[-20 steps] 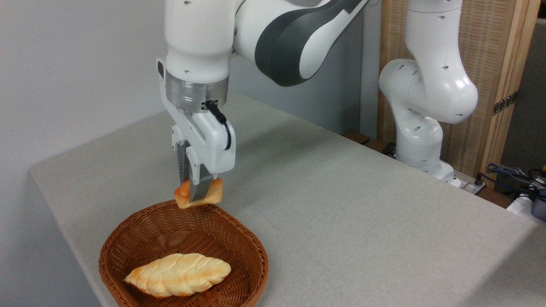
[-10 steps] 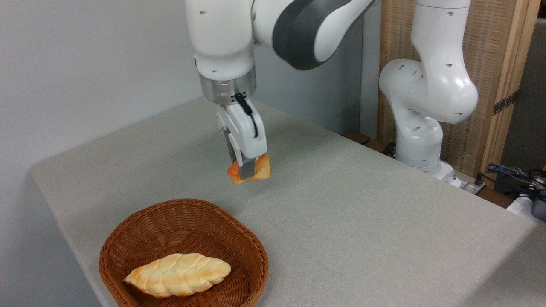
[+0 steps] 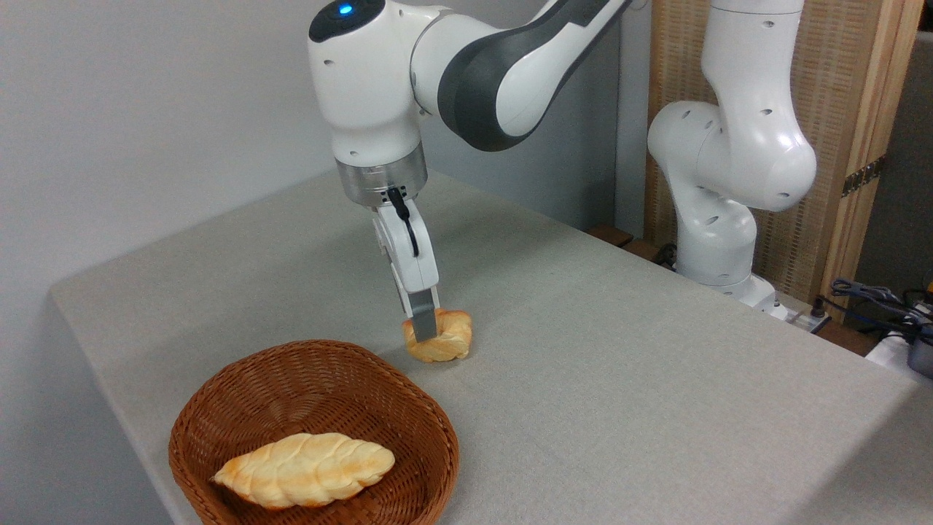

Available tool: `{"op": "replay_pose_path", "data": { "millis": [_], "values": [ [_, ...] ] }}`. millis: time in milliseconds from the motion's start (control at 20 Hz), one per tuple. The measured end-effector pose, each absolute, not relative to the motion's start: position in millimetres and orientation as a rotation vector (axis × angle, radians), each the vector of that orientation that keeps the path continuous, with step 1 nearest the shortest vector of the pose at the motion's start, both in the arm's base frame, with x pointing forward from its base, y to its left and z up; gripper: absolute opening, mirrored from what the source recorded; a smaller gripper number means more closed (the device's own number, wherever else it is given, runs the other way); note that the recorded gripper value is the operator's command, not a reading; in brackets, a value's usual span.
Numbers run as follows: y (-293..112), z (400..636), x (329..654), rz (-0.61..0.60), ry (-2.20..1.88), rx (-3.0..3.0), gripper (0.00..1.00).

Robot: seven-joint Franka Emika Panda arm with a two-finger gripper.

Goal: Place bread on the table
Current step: 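Lower the roll onto the table surface, then open the gripper and raise it away from the roll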

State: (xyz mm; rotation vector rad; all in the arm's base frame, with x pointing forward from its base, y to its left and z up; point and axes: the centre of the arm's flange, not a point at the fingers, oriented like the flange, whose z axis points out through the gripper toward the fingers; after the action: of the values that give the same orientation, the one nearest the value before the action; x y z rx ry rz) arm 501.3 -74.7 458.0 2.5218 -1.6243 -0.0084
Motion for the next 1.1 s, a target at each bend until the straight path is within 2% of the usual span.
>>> {"op": "replay_pose_path", "data": {
  "millis": [200,300,550,700,850,1100],
  "values": [
    [-71.4,459.6,501.7,-0.008,-1.675,2.487,1.0],
    [-58.8,473.7,508.3,0.04,-1.71,2.481,1.0],
    [-15.1,561.5,529.4,0.27,-1.695,2.572,1.0],
    [-15.1,599.1,527.0,0.266,-1.592,2.626,1.0],
    [-30.9,607.9,526.4,0.175,-1.35,2.738,1.0],
    [-47.7,602.1,538.0,0.07,-1.083,2.857,1.0]
  ]
}}
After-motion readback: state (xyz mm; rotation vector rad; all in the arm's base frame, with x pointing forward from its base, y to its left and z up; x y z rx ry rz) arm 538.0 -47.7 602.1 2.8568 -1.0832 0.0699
